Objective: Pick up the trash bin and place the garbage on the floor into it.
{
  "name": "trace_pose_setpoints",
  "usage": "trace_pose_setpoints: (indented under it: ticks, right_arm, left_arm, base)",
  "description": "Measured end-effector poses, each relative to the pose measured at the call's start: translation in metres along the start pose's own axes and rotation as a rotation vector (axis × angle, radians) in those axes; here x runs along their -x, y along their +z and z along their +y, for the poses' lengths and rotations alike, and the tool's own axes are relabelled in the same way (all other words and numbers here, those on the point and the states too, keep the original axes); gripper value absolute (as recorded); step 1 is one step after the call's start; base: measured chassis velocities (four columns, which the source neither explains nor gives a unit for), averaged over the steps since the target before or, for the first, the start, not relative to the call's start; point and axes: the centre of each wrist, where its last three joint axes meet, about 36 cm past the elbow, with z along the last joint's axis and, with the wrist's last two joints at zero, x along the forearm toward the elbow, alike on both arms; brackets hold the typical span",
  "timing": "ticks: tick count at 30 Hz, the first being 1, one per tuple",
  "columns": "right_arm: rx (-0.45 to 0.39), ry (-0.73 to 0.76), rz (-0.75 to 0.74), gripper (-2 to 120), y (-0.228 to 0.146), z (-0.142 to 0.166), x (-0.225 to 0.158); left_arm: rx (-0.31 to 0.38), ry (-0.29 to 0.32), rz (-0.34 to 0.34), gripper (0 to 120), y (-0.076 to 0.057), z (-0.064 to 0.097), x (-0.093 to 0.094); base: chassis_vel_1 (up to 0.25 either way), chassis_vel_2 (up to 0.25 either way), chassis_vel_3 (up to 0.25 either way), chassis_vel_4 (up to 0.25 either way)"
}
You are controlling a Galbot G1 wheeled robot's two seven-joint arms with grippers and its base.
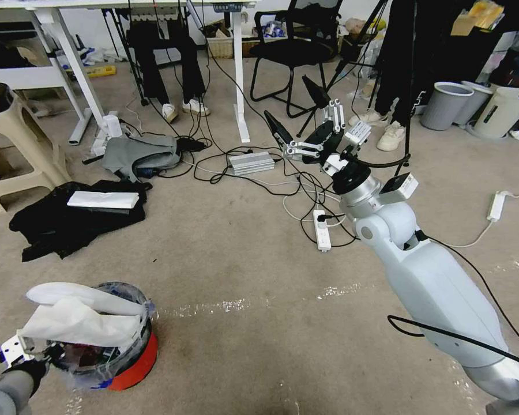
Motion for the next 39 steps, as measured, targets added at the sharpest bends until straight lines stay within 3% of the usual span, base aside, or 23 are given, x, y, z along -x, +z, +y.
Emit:
trace_pose_setpoints:
  ticks: [7,10,17,18,30,32,36,38,39]
  right_arm:
    - [0.001,0.002,0.001,97,0.001,0.001,0.0]
    - [0.001,0.009,0.004,97,0.001,0.002,-0.001]
    - [0.005,0.02,0.012,99,0.002,0.003,-0.002]
    - [0.006,0.02,0.014,100,0.003,0.004,-0.002]
    - [0.01,0.023,0.017,100,0.007,0.007,-0.001]
    - [0.007,0.037,0.022,100,0.008,0.008,0.0]
    - [0.011,0.06,0.032,100,0.009,0.009,0.001]
    - [0.018,0.105,0.048,100,0.012,0.011,0.003]
    - [0.031,0.178,0.074,100,0.011,0.014,0.006]
  left_arm:
    - [0.021,-0.002,-0.033,52,-0.006,0.0,-0.007]
    - [0.04,-0.008,-0.054,69,-0.009,-0.001,-0.012]
    - [0.066,-0.016,-0.077,84,-0.011,0.0,-0.02]
    - [0.072,-0.017,-0.081,95,-0.011,0.0,-0.022]
    - [0.106,-0.037,-0.105,100,-0.01,0.002,-0.035]
    - [0.131,-0.068,-0.16,100,-0.012,0.001,-0.047]
    - [0.155,-0.099,-0.214,100,-0.013,0.005,-0.054]
    - [0.171,-0.114,-0.298,100,-0.015,0.009,-0.06]
    - [0.173,-0.085,-0.396,100,-0.017,0.007,-0.066]
  base:
    - [0.0,0.0,0.0,0.0]
    - [0.0,0.0,0.0,0.0]
    - [0.0,0.0,0.0,0.0]
    - [0.0,0.0,0.0,0.0]
    - [0.0,0.0,0.0,0.0]
    - [0.0,0.0,0.0,0.0]
    - [0.0,0.0,0.0,0.0]
    - [0.0,0.0,0.0,0.0]
    - [0.0,0.0,0.0,0.0]
